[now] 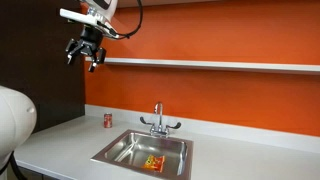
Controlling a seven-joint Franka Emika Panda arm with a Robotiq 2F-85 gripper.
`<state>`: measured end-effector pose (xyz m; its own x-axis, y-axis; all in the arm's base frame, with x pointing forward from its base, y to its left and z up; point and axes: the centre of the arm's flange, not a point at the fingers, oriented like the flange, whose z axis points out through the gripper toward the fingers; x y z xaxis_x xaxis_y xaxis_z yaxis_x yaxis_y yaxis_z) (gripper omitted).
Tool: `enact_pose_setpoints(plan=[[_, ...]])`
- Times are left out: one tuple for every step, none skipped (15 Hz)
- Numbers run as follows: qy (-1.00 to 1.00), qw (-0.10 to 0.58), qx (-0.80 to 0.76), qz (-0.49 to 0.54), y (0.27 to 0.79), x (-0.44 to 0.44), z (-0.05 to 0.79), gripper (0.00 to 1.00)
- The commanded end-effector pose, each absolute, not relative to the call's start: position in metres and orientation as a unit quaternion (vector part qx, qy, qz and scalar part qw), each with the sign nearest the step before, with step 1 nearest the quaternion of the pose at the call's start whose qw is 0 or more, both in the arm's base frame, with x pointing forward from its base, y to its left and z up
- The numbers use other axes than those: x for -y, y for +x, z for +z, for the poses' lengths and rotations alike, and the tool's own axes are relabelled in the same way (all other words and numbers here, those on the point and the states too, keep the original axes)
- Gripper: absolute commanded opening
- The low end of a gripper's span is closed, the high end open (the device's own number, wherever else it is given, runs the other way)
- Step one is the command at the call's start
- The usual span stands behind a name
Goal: Remove the orange packet from the sink and put it on the counter
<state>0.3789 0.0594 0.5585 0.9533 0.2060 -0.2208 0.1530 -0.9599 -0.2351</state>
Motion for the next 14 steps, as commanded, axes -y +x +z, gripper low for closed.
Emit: enact_pose_setpoints(plan=[[-0.982, 0.108, 0.091, 0.122, 0.379, -0.059, 0.558, 1.00], [-0.982, 0.108, 0.091, 0.122, 0.379, -0.059, 0.558, 1.00], [-0.982, 0.108, 0.091, 0.122, 0.379, -0.059, 0.558, 1.00], [-0.982, 0.108, 0.091, 0.122, 0.379, -0.059, 0.558, 1.00], [-0.982, 0.108, 0.091, 0.122, 0.379, -0.059, 0.558, 1.00], [-0.982, 0.108, 0.091, 0.122, 0.379, -0.059, 0.558, 1.00], [-0.983, 0.110, 0.090, 0.119, 0.381, -0.058, 0.556, 1.00], [-0.984, 0.107, 0.086, 0.113, 0.384, -0.056, 0.552, 1.00], [-0.985, 0.109, 0.082, 0.106, 0.389, -0.052, 0.545, 1.00], [-0.986, 0.107, 0.076, 0.098, 0.394, -0.047, 0.539, 1.00], [-0.988, 0.107, 0.068, 0.089, 0.398, -0.041, 0.532, 1.00], [-0.990, 0.104, 0.058, 0.079, 0.403, -0.035, 0.525, 1.00], [-0.992, 0.098, 0.050, 0.068, 0.407, -0.029, 0.519, 1.00], [-0.993, 0.092, 0.041, 0.058, 0.411, -0.023, 0.512, 1.00]])
